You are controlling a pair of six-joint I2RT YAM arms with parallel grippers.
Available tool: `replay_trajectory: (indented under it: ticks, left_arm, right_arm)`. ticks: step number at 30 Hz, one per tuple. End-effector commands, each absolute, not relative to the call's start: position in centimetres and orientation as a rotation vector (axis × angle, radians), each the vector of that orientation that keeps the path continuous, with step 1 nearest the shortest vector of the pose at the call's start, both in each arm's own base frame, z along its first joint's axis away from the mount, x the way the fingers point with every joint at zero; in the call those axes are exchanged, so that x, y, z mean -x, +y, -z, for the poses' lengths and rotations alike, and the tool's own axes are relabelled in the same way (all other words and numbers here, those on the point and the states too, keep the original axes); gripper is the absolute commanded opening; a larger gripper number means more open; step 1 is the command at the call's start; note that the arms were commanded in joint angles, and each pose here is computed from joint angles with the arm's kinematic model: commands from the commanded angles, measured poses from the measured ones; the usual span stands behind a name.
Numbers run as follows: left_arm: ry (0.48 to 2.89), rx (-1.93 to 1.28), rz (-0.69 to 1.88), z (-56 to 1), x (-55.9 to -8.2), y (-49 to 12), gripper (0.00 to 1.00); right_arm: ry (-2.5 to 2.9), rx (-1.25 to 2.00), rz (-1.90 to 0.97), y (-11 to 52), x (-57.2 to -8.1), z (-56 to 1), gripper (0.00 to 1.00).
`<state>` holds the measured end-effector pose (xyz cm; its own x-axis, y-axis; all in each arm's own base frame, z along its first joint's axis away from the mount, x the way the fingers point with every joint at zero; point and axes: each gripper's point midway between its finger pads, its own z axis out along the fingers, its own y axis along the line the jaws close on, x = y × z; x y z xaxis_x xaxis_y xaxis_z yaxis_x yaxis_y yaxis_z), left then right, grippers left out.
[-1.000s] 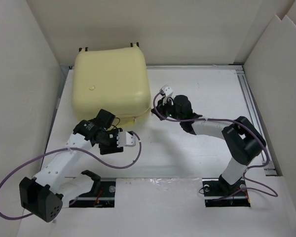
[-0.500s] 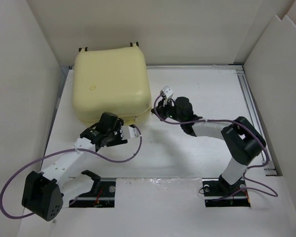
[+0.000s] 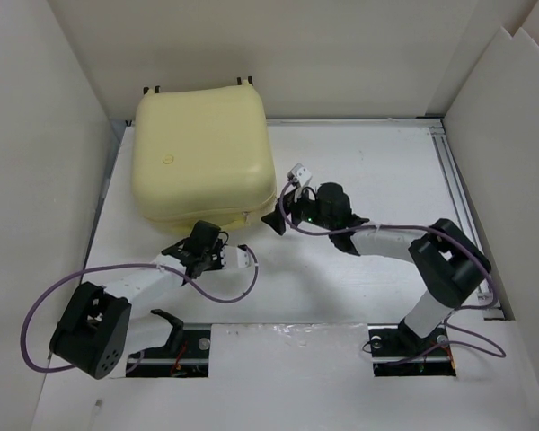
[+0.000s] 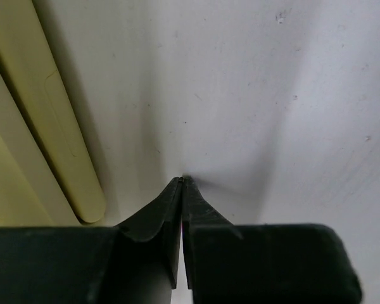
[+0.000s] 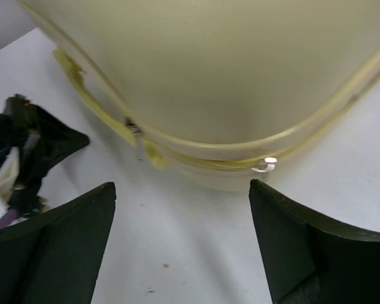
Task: Pack the luggage
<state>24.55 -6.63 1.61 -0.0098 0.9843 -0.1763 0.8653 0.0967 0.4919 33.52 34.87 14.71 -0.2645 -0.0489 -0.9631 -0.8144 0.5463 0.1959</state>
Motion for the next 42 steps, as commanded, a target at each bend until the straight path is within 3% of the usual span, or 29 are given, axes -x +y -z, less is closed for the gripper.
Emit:
replay_trajectory:
  ticks: [1,3,8,14,22,24,27,31,32,34,38,42]
  left_arm:
    - [1.875,-1.786,-0.344,-1.8,-24.8,-6.9,0.00]
    - [1.884,-1.775,-0.340,-1.5,-24.7,-6.8,0.00]
    - [1.904,-1.734,-0.344,-2.5,-24.8,-6.8,0.00]
    - [1.903,-1.709,-0.358,-4.2,-24.1,-6.2,0.16]
    - [1.776,-1.704,-0.355,-6.9,-22.8,-6.3,0.39]
    - [1.751,-1.699,-0.367,-7.2,-22.8,-6.2,0.41]
    - [1.750,-1.683,-0.366,-7.5,-22.7,-6.2,0.42]
    - [1.799,-1.640,-0.339,-7.8,-22.8,-6.4,0.42]
    - [1.812,-1.624,-0.316,-8.0,-22.9,-6.7,0.42]
    - [1.822,-1.595,-0.296,-8.2,-23.1,-7.0,0.42]
    - [1.798,-1.478,-0.260,-10.1,-24.5,-8.3,0.42]
    - [1.777,-1.433,-0.220,-11.4,-25.2,-9.3,0.50]
  right_arm:
    - [1.562,0.781,-0.932,37.8,-29.8,-18.3,0.90]
    - [1.558,0.749,-0.912,38.9,-29.3,-18.9,0.89]
    - [1.638,0.627,-0.913,41.1,-29.1,-17.9,0.73]
    - [1.726,0.402,-0.889,41.2,-31.4,-16.6,0.68]
    - [1.733,0.352,-0.915,42.9,-32.2,-16.7,0.60]
    - [1.717,0.356,-0.929,43.7,-32.2,-17.4,0.57]
    - [1.734,0.341,-0.940,44.1,-32.4,-16.8,0.47]
    - [1.708,0.296,-0.931,44.0,-32.7,-17.5,0.21]
    - [1.710,0.294,-0.927,44.0,-32.4,-17.2,0.10]
    - [1.708,0.286,-0.920,43.7,-32.3,-17.3,0.00]
    - [1.718,0.317,-0.889,43.3,-32.2,-16.9,0.00]
    - [1.776,0.412,-0.840,43.4,-31.7,-16.0,0.00]
